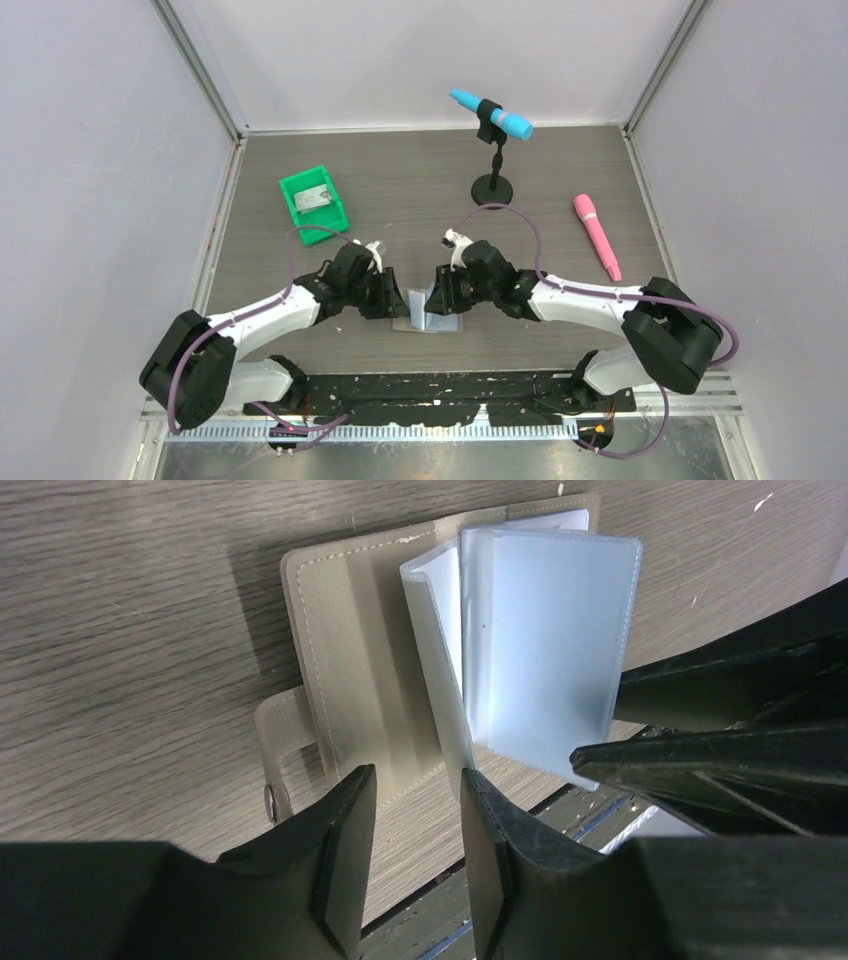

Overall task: Take the credit cards out of the card holder
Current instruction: Remove the credit card from the card holder.

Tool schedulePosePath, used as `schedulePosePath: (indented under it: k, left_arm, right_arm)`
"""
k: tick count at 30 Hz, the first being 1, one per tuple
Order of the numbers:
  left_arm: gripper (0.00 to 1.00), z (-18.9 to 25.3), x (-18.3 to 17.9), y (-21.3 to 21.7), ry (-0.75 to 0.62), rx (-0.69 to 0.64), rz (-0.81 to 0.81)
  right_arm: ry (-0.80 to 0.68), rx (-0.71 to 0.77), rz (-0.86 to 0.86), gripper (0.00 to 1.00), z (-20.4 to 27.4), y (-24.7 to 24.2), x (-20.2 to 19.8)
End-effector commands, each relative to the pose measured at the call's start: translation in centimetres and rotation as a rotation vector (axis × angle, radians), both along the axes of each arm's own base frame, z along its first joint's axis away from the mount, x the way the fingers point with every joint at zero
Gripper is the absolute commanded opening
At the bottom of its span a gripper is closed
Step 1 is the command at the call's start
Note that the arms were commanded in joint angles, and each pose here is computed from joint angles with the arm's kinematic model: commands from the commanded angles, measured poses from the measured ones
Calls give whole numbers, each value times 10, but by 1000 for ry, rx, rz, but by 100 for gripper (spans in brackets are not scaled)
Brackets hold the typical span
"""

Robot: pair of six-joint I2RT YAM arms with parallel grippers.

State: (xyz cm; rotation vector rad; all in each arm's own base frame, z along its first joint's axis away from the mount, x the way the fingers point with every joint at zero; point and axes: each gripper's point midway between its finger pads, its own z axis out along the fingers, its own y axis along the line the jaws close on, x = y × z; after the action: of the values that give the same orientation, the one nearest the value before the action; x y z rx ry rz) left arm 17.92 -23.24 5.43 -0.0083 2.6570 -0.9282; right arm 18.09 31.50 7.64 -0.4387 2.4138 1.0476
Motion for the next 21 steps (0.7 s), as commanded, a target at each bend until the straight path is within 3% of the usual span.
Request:
schedulePosePath:
  k: [1, 14, 21]
  left_arm:
    - [37, 4, 3, -10, -9, -70, -3]
    - [20, -4, -6, -6, 14, -92, 33]
    - [18, -3, -13, -3, 20, -141, 68]
  right_arm:
    - [-58, 114, 14, 37, 33, 29, 12]
    - [-72, 118, -27, 37, 32, 42, 31]
    - [-63, 109, -38, 36, 22, 47, 36]
